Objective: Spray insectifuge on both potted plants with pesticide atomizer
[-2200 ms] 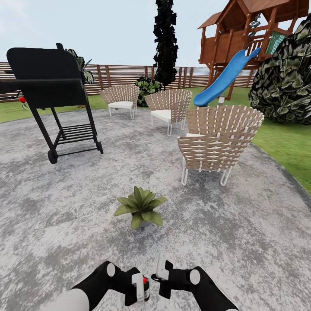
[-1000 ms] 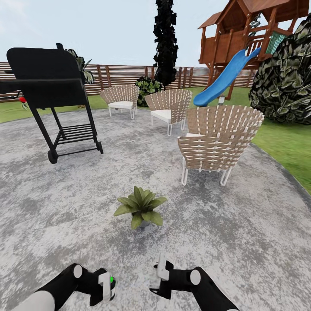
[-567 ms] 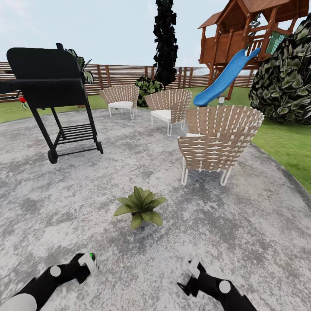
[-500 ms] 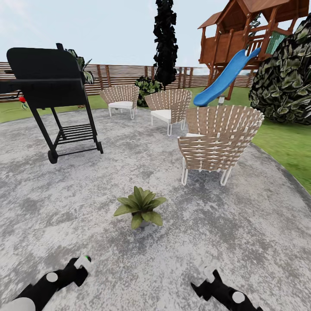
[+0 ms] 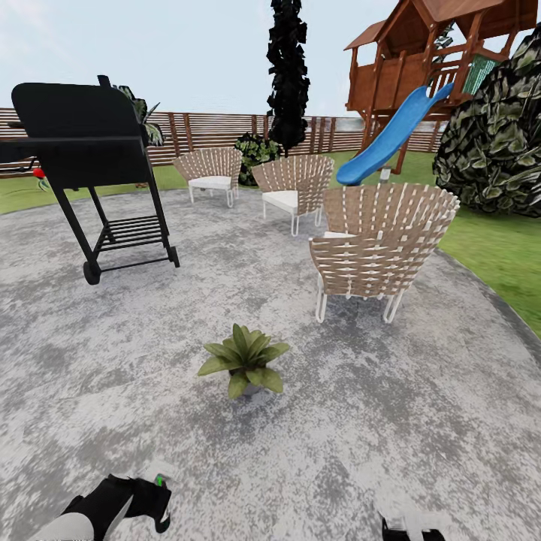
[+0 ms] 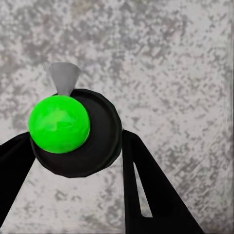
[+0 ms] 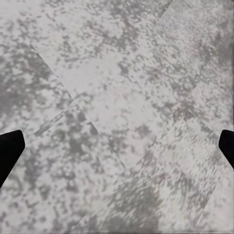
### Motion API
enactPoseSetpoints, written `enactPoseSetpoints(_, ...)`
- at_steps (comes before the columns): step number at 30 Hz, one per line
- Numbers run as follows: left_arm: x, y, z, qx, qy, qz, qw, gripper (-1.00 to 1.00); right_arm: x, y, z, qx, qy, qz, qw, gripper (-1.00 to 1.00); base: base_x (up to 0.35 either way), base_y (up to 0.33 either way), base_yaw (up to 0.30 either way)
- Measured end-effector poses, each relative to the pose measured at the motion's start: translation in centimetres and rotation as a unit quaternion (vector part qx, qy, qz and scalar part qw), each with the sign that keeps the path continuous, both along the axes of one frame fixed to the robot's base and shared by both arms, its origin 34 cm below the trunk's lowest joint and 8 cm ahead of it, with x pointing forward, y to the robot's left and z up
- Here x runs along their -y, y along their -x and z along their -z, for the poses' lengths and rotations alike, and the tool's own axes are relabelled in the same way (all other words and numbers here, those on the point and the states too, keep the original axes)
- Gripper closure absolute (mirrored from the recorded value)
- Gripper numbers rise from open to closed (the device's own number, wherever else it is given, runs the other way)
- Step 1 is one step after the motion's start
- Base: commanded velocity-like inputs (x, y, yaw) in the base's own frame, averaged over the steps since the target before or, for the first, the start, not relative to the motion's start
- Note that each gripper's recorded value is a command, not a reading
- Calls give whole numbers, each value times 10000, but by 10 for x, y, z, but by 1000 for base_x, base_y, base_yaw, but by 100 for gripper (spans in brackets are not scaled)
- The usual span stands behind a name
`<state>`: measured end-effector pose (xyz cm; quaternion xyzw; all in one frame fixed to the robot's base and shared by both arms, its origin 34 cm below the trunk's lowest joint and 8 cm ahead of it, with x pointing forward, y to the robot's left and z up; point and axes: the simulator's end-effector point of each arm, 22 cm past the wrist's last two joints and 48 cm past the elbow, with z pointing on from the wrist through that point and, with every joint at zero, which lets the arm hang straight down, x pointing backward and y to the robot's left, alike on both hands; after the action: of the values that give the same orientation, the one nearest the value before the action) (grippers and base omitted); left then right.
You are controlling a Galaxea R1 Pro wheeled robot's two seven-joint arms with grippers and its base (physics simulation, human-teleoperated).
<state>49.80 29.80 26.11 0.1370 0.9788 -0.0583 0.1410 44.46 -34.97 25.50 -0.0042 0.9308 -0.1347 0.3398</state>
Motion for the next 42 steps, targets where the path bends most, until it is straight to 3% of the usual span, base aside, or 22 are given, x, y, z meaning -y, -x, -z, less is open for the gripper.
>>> enactPoseSetpoints(5, -3, -4, -5, -250, -52, -141, 9996, 100, 1, 2, 0, 13, -34, 134, 9999, -100, 0, 0, 0)
enactPoseSetpoints(7, -5, -21, -16, -383, -84, -266, 9989, 100, 3, 2, 0, 34, -26, 149, 9999, -100, 0, 0, 0)
enactPoseSetpoints(8, 7, -30, -28, -722, 106, -339, 9968, 100, 1, 1, -1, 56, -40, 126, 9999, -100, 0, 0, 0)
enactPoseSetpoints(9, 11, -42, -37, -720, 224, -341, 9966, 100, 1, -1, -2, 104, -43, 117, 9999, -100, 0, 0, 0)
enactPoseSetpoints(10, 25, -56, -54, -819, 556, -275, 9947, 100, 1, -8, -8, 323, -48, 105, 9994, -100, 0, 0, 0)
enactPoseSetpoints(11, 30, -70, -66, -800, 672, -286, 9941, 100, 1, -10, -11, 398, -54, 135, 9991, -100, 0, 0, 0)
enactPoseSetpoints(14, 29, -73, -73, -967, 539, -133, 9938, 100, 2, -10, -12, 468, -105, 296, 9984, -100, 0, 0, 0)
enactPoseSetpoints(18, 10, -87, -85, -900, 58, 137, 9958, 100, -1, -8, -11, 475, -165, 383, 9980, -100, 14, 0, 0)
enactPoseSetpoints(21, -1, -102, -98, -788, -77, 49, 9969, 100, -2, -8, -11, 476, -178, 379, 9980, -100, 195, 0, 0)
enactPoseSetpoints(23, 0, -110, -105, -715, -35, 50, 9974, 100, -2, -8, -11, 476, -181, 369, 9980, -100, 310, 0, 0)
enactPoseSetpoints(24, 10, -108, -110, -771, 146, 216, 9967, 100, -1, -8, -11, 477, -180, 369, 9980, -100, 330, 0, 0)
enactPoseSetpoints(25, 13, -107, -111, -801, 137, 356, 9961, 100, 0, -8, -11, 477, -178, 370, 9980, -100, 335, 0, 0)
enactPoseSetpoints(26, 20, -104, -114, -886, 91, 695, 9936, 100, 1, -8, -11, 478, -171, 378, 9980, -100, 336, 0, 0)
enactPoseSetpoints(29, 29, -105, -120, -910, 104, 972, 9910, 100, 1, -8, -11, 479, -163, 383, 9980, -100, 337, 0, 0)
enactPoseSetpoints(37, 29, -115, -135, -896, 54, 866, 9922, 100, 0, -8, -11, 478, -163, 385, 9980, -100, 295, 0, 0)
enactPoseSetpoints(38, 32, -120, -169, -1244, -275, 1612, 9787, 100, -1, -7, -10, 465, -168, 383, 9980, -100, 0, 0, 0)
enactPoseSetpoints(39, 39, -132, -203, -1370, -162, 1848, 9730, 100, -1, -8, -11, 474, -169, 386, 9980, -100, 0, 0, 0)
enactPoseSetpoints(42, 39, -123, -199, -1472, -175, 1885, 9708, 100, -1, -8, -10, 469, -169, 384, 9980, -100, 0, 0, 0)
